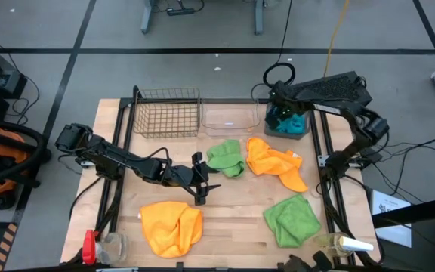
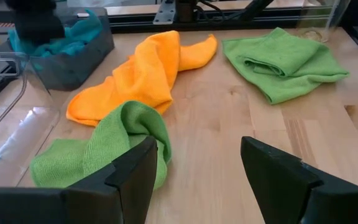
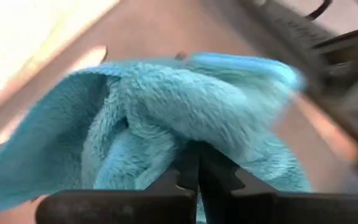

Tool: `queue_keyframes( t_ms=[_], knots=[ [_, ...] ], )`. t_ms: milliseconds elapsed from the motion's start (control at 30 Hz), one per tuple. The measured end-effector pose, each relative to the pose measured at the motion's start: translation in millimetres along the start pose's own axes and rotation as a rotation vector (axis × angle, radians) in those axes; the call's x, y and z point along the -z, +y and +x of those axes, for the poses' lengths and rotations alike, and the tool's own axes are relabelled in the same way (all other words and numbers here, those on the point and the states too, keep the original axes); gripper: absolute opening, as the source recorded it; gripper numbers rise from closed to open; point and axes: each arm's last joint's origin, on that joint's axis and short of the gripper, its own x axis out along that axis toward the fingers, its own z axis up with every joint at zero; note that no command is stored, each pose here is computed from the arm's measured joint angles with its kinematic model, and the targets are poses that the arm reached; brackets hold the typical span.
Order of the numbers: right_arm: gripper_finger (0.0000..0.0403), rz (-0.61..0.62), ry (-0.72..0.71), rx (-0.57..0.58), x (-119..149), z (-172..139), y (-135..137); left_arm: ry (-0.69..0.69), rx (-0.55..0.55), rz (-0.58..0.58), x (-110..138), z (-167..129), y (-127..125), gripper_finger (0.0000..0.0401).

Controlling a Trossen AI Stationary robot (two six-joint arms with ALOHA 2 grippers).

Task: Sort microfiber towel by color & place in baskets
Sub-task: Put the blue microfiber towel into the black bin

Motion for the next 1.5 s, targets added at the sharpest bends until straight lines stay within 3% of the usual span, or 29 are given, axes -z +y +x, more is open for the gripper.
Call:
queue_keyframes(
  t_ms=[233,467,700,800,1100,1300,1500],
  knots=[
    [0.0000,0.113,0.012,0.011,22,-47,-12,0.000,0.000,0.000,0,0,0,0.0238],
    [0.0000,0.182,-0.020,-0.028,43,-36,-6,-0.001,0.000,-0.001,0,0,0,0.0238],
    [0.0000,0.124,0.058,0.032,58,-2,-2,-0.001,0.000,-0.007,0,0,0,0.0238],
    [0.0000,0.063,0.082,0.085,58,7,-2,-0.003,0.000,-0.008,0,0,0,0.0238],
    [0.0000,0.000,0.071,0.093,51,22,-14,-0.005,0.000,-0.009,0,0,0,0.0238],
    [0.0000,-0.021,0.079,0.084,54,15,-23,-0.005,0.000,-0.009,0,0,0,0.0238],
    [0.0000,-0.033,-0.010,0.013,48,-18,-23,-0.006,0.000,-0.009,-1,0,0,0.0238]
  ],
)
